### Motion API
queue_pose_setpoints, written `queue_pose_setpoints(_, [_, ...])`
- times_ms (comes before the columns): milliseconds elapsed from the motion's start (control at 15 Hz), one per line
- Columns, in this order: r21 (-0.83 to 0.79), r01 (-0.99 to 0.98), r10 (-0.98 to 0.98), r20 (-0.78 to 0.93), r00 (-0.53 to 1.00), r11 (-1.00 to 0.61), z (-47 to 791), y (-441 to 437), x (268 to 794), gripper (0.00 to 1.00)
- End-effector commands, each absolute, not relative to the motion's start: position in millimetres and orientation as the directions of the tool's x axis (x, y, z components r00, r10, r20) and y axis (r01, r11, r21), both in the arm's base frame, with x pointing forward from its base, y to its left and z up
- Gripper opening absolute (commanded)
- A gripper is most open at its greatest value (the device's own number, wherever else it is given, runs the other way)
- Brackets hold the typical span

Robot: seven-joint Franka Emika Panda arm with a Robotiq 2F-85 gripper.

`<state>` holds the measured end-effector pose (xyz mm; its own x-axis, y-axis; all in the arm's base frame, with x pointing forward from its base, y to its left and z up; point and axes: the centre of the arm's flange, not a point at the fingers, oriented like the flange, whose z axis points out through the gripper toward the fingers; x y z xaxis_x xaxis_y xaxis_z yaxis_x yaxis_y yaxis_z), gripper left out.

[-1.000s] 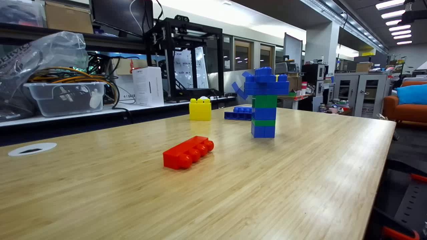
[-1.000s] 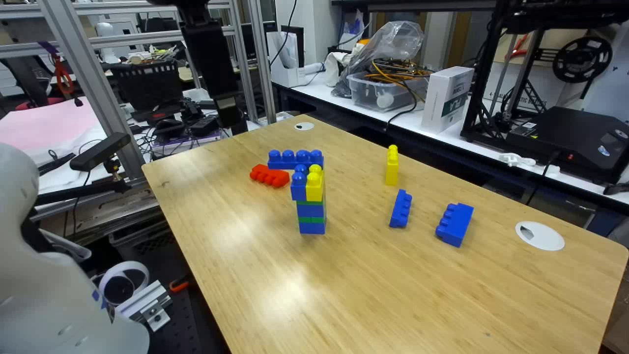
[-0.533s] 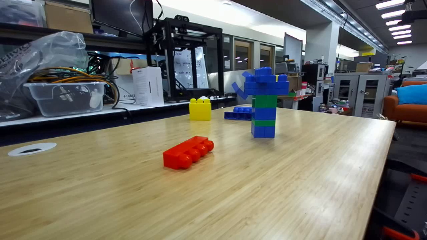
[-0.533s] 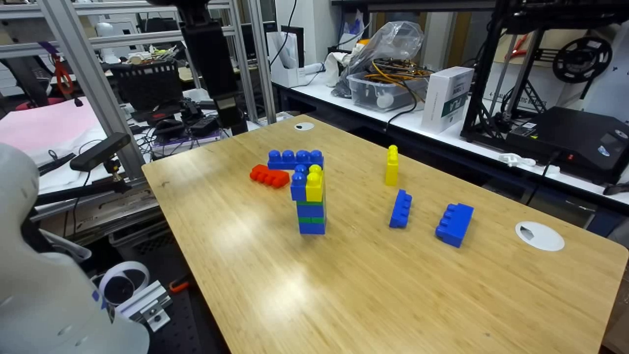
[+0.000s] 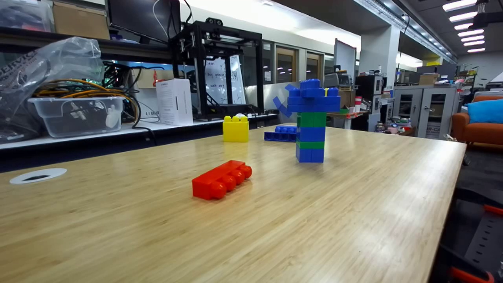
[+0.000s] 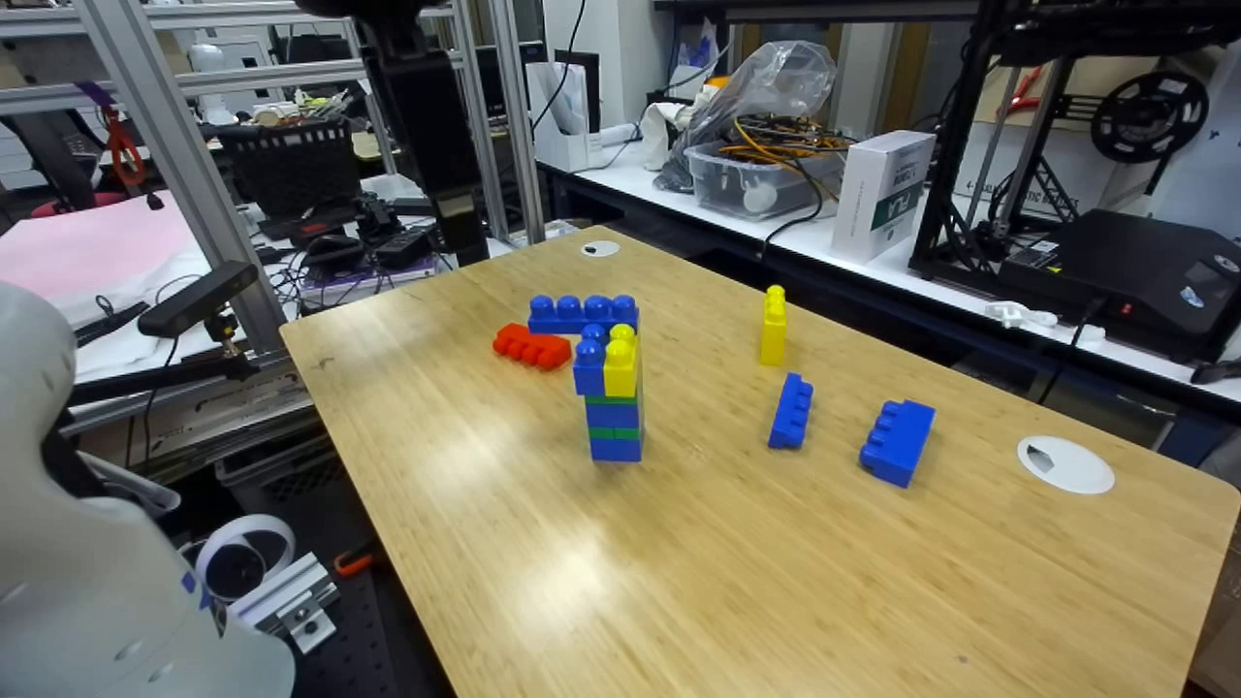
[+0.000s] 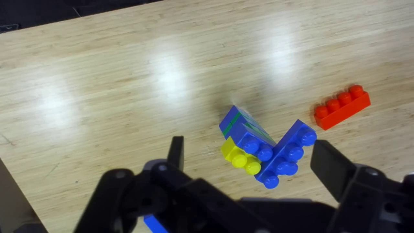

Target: Knock down the building blocks

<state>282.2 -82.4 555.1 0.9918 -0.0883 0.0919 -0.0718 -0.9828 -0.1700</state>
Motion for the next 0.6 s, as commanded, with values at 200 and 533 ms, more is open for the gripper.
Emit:
queue_pose_setpoints(200, [-0.258, 0.125, 0.101, 0.103, 0.990, -0.958, 529, -92, 343, 1.00])
queue_pose_setpoints(533, [-0.282, 0.210, 0.185, 0.111, 0.976, -0.936, 509, -99, 394, 1.00])
